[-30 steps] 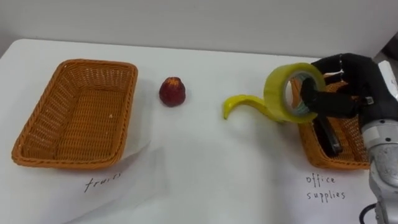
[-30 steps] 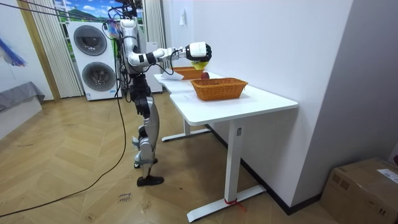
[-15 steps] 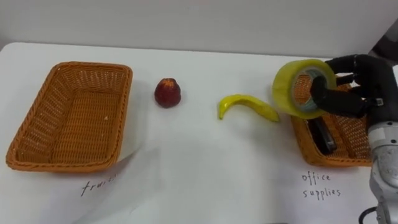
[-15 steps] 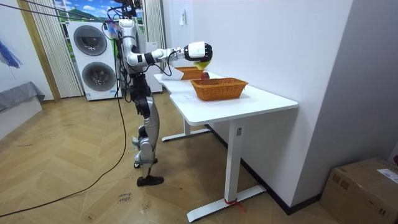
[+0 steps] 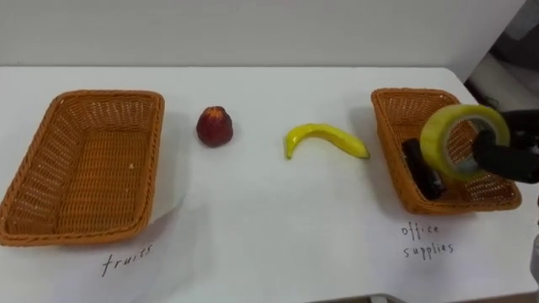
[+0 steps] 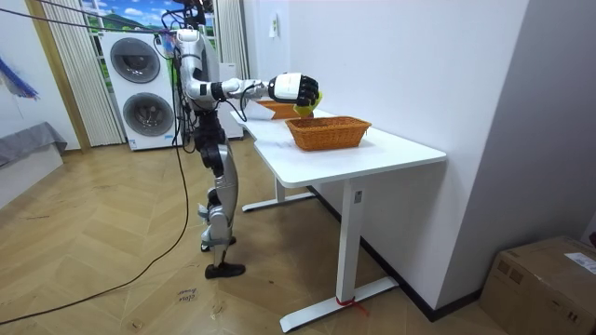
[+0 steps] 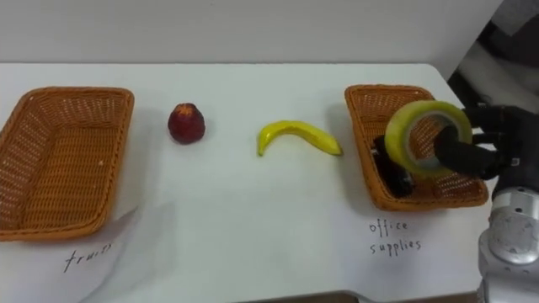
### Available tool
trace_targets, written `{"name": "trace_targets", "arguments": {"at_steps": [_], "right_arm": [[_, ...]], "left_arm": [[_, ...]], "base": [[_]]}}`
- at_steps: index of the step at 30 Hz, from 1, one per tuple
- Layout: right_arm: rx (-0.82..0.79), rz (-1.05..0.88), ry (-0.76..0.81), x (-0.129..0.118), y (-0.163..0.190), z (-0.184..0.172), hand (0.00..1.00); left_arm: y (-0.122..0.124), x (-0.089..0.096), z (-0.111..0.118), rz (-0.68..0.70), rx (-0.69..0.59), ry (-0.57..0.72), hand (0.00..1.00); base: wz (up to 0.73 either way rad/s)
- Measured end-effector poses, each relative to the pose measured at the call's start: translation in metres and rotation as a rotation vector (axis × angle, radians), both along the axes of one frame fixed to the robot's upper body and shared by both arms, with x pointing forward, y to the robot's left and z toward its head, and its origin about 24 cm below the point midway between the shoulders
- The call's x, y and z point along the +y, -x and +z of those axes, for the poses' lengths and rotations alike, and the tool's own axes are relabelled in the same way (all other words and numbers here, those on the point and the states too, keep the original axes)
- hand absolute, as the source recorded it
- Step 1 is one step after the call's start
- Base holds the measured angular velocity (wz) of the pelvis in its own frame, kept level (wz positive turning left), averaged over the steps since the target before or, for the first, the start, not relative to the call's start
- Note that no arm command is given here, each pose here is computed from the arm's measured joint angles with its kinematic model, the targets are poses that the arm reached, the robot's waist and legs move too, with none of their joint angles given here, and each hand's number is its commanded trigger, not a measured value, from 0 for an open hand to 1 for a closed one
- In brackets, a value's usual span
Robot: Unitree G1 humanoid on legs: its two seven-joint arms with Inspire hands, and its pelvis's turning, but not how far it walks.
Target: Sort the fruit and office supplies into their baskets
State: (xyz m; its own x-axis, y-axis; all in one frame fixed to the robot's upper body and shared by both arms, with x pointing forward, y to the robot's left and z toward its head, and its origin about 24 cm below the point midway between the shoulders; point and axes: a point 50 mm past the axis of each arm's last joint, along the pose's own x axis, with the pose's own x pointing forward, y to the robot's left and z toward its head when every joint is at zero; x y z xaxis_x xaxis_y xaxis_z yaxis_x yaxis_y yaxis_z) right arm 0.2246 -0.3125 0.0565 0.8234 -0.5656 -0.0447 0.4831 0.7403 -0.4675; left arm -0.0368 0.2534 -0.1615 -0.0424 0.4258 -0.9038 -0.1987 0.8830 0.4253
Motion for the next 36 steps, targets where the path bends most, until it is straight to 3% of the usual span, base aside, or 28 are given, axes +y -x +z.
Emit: {"name": "trace_targets", "arguments": {"at_steps": [9, 11, 12, 13, 14, 36], "right_arm": [[0.032, -0.015, 0.023, -0.002, 0.002, -0.004, 1.00], [0.055, -0.024, 0.016, -0.003, 0.003, -0.009, 0.62], [0.062, -0.027, 0.014, -0.004, 0.004, -0.010, 0.15], [0.073, -0.032, 0.011, -0.004, 0.005, -0.011, 0.15], [0.081, -0.035, 0.010, -0.005, 0.006, -0.013, 0.00], [0.085, -0.035, 0.009, -0.005, 0.007, -0.013, 0.00]], "left_arm": [[0.003, 0.001, 0.001, 0.016, 0.024, 0.002, 0.00], [0.001, 0.001, 0.001, 0.016, 0.021, 0.002, 0.00], [0.001, 0.001, 0.001, 0.016, 0.021, 0.002, 0.00], [0.000, 0.001, 0.001, 0.015, 0.020, 0.003, 0.00], [0.000, 0.001, 0.001, 0.015, 0.019, 0.003, 0.00], [-0.007, 0.002, 0.001, 0.007, -0.010, 0.032, 0.00]], "base": [[0.00], [0.00], [0.00], [0.00], [0.00], [0.00]]}}
